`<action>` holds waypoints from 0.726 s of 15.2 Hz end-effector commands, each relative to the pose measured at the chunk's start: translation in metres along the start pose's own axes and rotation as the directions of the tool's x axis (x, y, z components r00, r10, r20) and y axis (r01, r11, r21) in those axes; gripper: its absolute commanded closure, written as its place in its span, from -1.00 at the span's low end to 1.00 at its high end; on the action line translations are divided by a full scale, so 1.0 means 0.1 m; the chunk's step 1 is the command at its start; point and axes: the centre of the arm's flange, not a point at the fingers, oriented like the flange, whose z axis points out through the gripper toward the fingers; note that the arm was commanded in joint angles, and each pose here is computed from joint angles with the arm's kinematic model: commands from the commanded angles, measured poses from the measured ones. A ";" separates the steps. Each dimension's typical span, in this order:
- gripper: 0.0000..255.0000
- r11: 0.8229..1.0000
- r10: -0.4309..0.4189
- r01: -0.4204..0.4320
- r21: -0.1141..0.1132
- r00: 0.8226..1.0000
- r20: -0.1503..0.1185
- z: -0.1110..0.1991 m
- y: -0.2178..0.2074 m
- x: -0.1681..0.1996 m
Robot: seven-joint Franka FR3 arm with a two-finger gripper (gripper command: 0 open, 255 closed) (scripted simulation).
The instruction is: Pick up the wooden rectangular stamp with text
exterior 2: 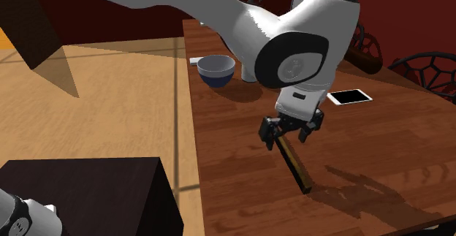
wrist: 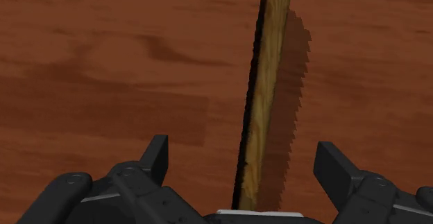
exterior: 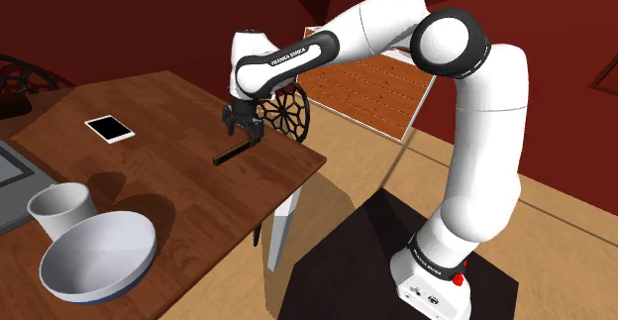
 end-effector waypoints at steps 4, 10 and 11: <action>-1.00 0.998 0.057 -0.057 -0.005 0.998 -0.001 0.27 -0.14 0.06; -1.00 0.998 0.057 -0.057 -0.005 0.998 -0.001 0.52 -0.14 0.08; 1.00 0.998 0.057 -0.057 -0.005 0.998 -0.001 0.52 -0.14 0.08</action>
